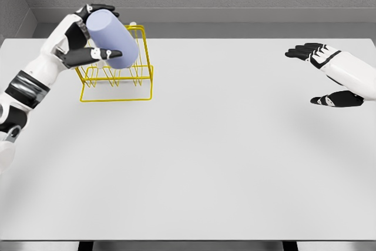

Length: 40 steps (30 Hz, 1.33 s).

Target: Place the cup on the cup holder with both arms

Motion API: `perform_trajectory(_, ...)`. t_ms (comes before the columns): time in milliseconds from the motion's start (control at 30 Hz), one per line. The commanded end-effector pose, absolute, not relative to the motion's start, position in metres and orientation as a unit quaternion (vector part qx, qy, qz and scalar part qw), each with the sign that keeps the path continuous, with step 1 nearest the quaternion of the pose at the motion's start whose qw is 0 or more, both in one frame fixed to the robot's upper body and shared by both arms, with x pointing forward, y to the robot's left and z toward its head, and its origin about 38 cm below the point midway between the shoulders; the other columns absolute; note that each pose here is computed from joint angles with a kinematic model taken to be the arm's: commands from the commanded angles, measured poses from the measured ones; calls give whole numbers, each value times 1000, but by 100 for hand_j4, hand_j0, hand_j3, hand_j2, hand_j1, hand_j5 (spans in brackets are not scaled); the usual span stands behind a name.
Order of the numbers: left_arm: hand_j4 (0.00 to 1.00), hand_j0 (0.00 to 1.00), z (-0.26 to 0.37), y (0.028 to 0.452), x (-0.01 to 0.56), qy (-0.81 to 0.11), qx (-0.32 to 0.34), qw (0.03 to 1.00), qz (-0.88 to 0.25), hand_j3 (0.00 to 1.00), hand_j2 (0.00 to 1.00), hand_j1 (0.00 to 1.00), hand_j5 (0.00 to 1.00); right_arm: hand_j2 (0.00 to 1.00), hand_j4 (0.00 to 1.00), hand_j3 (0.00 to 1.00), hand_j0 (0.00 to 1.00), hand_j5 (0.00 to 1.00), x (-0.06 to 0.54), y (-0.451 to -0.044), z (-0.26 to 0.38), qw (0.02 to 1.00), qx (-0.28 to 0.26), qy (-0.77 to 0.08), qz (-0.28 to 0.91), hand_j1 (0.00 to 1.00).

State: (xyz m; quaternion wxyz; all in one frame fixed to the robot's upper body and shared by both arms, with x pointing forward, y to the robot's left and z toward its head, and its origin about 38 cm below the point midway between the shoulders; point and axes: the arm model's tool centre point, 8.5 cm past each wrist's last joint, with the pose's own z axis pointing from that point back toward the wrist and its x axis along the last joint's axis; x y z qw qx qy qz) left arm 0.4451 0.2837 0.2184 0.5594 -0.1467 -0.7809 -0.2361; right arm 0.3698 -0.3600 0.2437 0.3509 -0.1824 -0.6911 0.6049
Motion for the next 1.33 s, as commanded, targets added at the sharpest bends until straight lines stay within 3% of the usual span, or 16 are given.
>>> perform_trajectory(0, 69, 69, 217, 282, 445, -780, -150, 560, -235, 69, 69, 69, 69, 100, 100, 100, 100, 100, 370, -361, 244, 353, -181, -693, 602, 100)
perform_trajectory(67, 85, 85, 213, 282, 446, -776, -147, 565, -237, 85, 85, 85, 85, 100, 100, 100, 100, 100, 370, -361, 244, 353, -181, -693, 602, 100)
perform_trajectory(133, 94, 94, 213, 283, 447, -777, -146, 565, -237, 94, 94, 94, 94, 100, 100, 100, 100, 100, 370, -361, 244, 353, -181, -693, 602, 100)
perform_trajectory(300, 99, 99, 215, 283, 448, -777, -144, 564, -238, 99, 99, 99, 99, 100, 100, 100, 100, 100, 370, -360, 244, 352, -181, -693, 603, 100)
perform_trajectory(433, 99, 99, 218, 282, 448, -779, -144, 561, -240, 99, 99, 99, 99, 100, 100, 100, 100, 100, 370, -360, 244, 352, -181, -693, 603, 100)
perform_trajectory(600, 83, 83, 220, 279, 449, -782, -145, 557, -239, 83, 83, 83, 83, 100, 100, 100, 100, 100, 370, -361, 244, 353, -181, -693, 602, 100)
perform_trajectory(733, 82, 82, 221, 277, 448, -784, -148, 553, -240, 82, 82, 82, 82, 100, 100, 100, 100, 100, 370, -361, 244, 353, -181, -693, 602, 100)
perform_trajectory(900, 87, 87, 228, 277, 433, -787, -153, 540, -256, 87, 87, 87, 87, 100, 100, 100, 100, 100, 370, -361, 244, 353, -181, -693, 602, 100)
perform_trajectory(1033, 99, 99, 234, 303, 415, -792, -128, 527, -281, 99, 99, 99, 99, 100, 100, 100, 100, 100, 370, -361, 244, 353, -182, -693, 602, 100)
perform_trajectory(1300, 100, 100, 247, 353, 395, -796, -73, 525, -292, 100, 100, 100, 100, 100, 100, 100, 100, 100, 370, -360, 244, 353, -181, -693, 602, 100)
